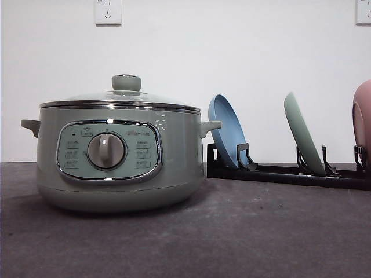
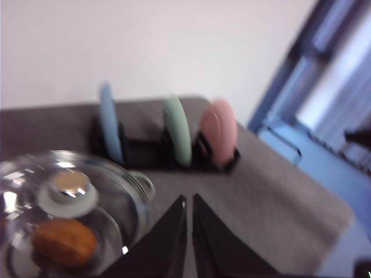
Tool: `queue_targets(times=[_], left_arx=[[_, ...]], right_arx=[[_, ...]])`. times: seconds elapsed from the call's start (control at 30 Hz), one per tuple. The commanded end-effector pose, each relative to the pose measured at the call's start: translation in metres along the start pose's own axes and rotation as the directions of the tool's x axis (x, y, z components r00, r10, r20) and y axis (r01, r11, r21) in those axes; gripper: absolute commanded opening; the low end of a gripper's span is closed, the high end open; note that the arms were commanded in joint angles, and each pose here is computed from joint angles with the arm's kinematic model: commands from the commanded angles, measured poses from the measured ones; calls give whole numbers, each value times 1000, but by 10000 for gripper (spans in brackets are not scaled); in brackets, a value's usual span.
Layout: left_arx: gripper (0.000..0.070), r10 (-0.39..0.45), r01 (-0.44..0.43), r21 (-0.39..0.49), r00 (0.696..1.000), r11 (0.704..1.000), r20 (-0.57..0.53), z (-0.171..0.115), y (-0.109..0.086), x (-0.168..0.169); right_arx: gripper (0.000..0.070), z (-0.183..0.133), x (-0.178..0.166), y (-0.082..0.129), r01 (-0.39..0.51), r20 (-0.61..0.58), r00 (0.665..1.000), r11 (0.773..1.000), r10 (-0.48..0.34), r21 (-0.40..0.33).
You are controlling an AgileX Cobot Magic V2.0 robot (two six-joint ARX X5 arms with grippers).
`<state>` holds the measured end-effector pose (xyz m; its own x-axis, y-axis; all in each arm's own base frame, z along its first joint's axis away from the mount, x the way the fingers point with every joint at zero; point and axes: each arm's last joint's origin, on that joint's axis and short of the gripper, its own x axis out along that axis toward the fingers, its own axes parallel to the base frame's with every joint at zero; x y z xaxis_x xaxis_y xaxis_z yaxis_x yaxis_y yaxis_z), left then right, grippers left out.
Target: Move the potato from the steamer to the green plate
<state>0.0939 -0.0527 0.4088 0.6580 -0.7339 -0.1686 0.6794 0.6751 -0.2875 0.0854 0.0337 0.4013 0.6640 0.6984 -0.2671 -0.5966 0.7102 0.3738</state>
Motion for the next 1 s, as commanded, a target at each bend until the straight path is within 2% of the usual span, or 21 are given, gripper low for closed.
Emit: queue_targets(times=[0.0,0.13,0.37,0.43,0.47,0.5,0.63,0.67,0.7,0.77,0.97], left_arx=[[10,-38,38,93,999,995,-3,4,-4,2],[10,-72,74,173,997,982,-20,3,-7,5],[37,-66,73,149,997,986,-50,0,-6,5],[81,-64,72,145,996,987,-59,-1,-6,6],[127,-63,72,143,996,987,-62,-1,-6,7],[196,-63,71,142,996,987,-65,-1,-5,7],[541,-58,69,133,995,989,-84,-2,-4,10],[609,-58,69,131,994,989,-88,-3,-4,11],[662,-57,68,129,994,989,-92,-3,-3,12],[700,-56,68,126,994,990,-99,-3,-3,13],[700,-54,67,122,993,990,-106,-3,-2,16]], right_arx=[[1,5,1,4,-32,-9,999,993,31,-114],[1,4,3,6,-55,-27,998,985,51,-166],[4,2,2,5,-20,-43,999,990,14,-140],[12,1,3,5,-19,-48,999,991,13,-135],[48,1,3,5,-19,-50,999,991,13,-133],[126,1,3,5,-19,-52,999,991,12,-129],[574,1,3,4,3,-48,999,995,-8,-99],[657,1,3,4,20,-45,999,996,-24,-92],[700,1,3,3,36,-41,998,995,-40,-88],[700,1,3,3,47,-39,998,995,-50,-88],[700,1,3,3,51,-38,998,995,-54,-87]])
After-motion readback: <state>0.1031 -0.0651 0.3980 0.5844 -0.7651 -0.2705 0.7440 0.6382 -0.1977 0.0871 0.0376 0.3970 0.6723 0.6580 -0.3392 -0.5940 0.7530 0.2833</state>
